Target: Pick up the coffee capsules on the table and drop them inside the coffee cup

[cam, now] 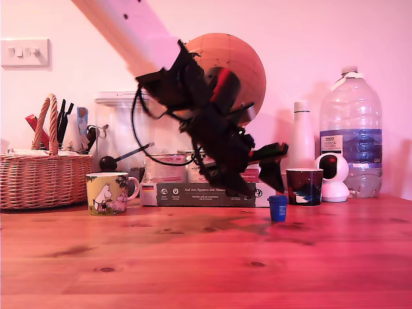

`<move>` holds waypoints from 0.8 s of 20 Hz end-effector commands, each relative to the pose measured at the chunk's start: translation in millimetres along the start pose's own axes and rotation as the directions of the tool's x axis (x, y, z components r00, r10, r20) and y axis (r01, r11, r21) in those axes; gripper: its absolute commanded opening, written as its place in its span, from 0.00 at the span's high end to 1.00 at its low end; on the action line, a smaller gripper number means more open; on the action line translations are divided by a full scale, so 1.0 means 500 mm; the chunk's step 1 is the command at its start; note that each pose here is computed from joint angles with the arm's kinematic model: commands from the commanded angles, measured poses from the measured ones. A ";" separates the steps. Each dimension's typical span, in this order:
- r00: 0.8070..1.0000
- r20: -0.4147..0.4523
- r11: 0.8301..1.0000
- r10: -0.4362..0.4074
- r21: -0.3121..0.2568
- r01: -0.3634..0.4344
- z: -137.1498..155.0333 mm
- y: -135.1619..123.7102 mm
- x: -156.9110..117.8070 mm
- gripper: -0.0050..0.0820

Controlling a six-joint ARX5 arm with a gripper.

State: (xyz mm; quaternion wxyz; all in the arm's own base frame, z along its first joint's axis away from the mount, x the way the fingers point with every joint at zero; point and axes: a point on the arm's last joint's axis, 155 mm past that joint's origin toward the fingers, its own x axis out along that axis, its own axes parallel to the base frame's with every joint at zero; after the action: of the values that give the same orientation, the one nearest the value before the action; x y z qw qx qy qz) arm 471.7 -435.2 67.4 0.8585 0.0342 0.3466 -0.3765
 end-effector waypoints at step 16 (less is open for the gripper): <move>0.993 -0.113 0.999 0.040 -0.029 -0.043 -0.087 -0.012 0.077 0.25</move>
State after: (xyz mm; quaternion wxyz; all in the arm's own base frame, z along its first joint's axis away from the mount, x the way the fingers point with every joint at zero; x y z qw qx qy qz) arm 463.6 -448.1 34.1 0.8513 0.0481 0.3856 -0.3525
